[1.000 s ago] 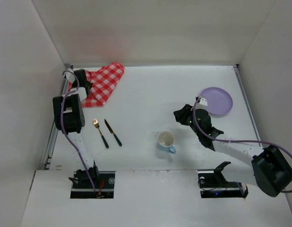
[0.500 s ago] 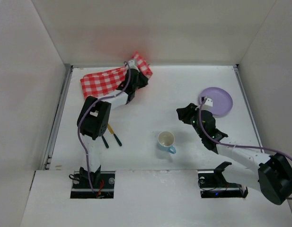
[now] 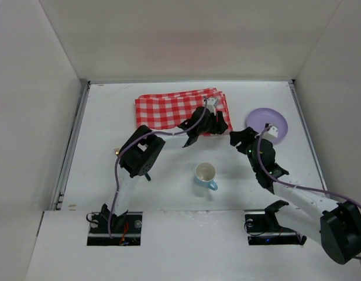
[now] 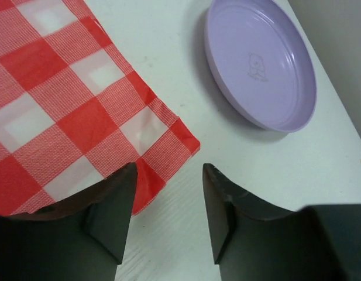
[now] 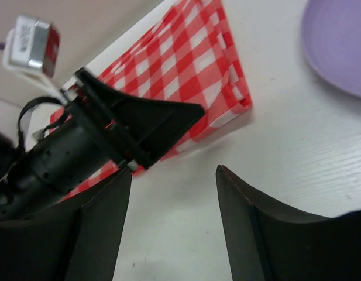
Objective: Set the dinner table for one person
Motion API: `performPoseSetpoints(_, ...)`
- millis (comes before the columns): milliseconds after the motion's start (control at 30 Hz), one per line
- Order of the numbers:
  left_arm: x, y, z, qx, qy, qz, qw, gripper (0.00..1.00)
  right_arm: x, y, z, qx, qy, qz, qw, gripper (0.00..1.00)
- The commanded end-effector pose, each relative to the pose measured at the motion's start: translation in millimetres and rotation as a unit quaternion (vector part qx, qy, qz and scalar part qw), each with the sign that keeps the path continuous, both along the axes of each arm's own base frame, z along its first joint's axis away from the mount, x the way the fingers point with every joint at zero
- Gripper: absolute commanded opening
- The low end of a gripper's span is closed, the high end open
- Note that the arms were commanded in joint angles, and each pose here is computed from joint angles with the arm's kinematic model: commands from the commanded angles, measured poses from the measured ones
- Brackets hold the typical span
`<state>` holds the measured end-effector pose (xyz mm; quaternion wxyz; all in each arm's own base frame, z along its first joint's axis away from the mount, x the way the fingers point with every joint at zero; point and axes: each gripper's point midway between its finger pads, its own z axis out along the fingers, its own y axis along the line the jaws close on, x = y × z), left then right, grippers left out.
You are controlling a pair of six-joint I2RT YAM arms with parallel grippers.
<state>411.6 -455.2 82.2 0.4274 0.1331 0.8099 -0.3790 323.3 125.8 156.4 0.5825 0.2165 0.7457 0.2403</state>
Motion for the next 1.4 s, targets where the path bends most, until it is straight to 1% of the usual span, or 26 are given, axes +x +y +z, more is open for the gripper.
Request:
performPoseSetpoints(0,11.3,17.3,83.2,-0.054,-0.069,0.032,0.996,0.51,5.5,-15.6,9.9,0.031,-0.015,-0.035,0.999,0.67)
performPoseSetpoints(67,6.2,33.7,108.3,-0.074,-0.084,0.050,0.992,0.54,7.4,-15.8,4.0,0.036,-0.005,-0.036,0.999,0.68)
performPoseSetpoints(133,-0.3,57.3,135.3,-0.107,-0.095,0.076,0.987,0.55,10.4,-13.4,-2.9,0.034,0.006,-0.035,0.999,0.70)
performPoseSetpoints(233,-4.6,107.3,146.6,-0.146,-0.076,0.149,0.975,0.55,16.9,-9.3,-17.7,0.024,0.030,-0.032,0.999,0.72)
performPoseSetpoints(333,-7.1,170.7,113.7,-0.161,-0.013,0.263,0.951,0.55,23.4,-9.5,-33.7,0.043,0.060,-0.043,0.996,0.71)
performPoseSetpoints(400,-17.0,214.7,74.5,-0.159,0.043,0.335,0.928,0.55,31.9,-8.3,-41.9,0.067,0.081,-0.047,0.993,0.71)
performPoseSetpoints(500,-34.1,264.3,29.8,-0.154,0.094,0.404,0.897,0.55,51.8,-7.3,-58.6,0.097,0.114,-0.055,0.987,0.68)
performPoseSetpoints(633,-51.0,314.2,-9.1,-0.144,0.127,0.465,0.864,0.55,74.5,-5.7,-79.3,0.137,0.137,-0.081,0.978,0.64)
performPoseSetpoints(767,-54.6,336.9,-22.4,-0.152,0.145,0.492,0.845,0.55,88.2,5.9,-98.6,0.189,0.163,-0.087,0.964,0.60)
performPoseSetpoints(933,-50.7,349.2,-34.3,-0.161,0.160,0.516,0.826,0.54,98.0,4.3,-114.5,0.206,0.176,-0.115,0.956,0.55)
performPoseSetpoints(967,-49.9,350.0,-36.8,-0.163,0.164,0.518,0.823,0.54,101.6,5.9,-113.5,0.206,0.173,-0.115,0.956,0.53)
performPoseSetpoints(1000,-49.6,351.7,-38.7,-0.164,0.164,0.521,0.821,0.52,104.0,5.2,-115.4,0.203,0.175,-0.119,0.956,0.47)
performPoseSetpoints(1067,-48.4,353.1,-43.8,-0.166,0.166,0.524,0.819,0.46,104.8,4.5,-120.2,0.205,0.180,-0.126,0.954,0.27)
performPoseSetpoints(1133,-46.4,353.7,-47.2,-0.171,0.171,0.523,0.817,0.40,101.7,3.8,-123.0,0.217,0.183,-0.132,0.950,0.15)
performPoseSetpoints(1167,-45.6,353.9,-48.6,-0.172,0.174,0.521,0.817,0.36,99.4,3.3,-122.5,0.221,0.182,-0.131,0.949,0.12)
performPoseSetpoints(1233,-44.2,353.0,-49.3,-0.175,0.174,0.518,0.819,0.30,91.1,-0.5,-115.8,0.225,0.171,-0.133,0.950,0.09)
performPoseSetpoints(1367,-44.4,352.2,-50.0,-0.177,0.177,0.511,0.822,0.18,62.3,-19.3,-100.4,0.229,0.142,-0.153,0.951,0.09)
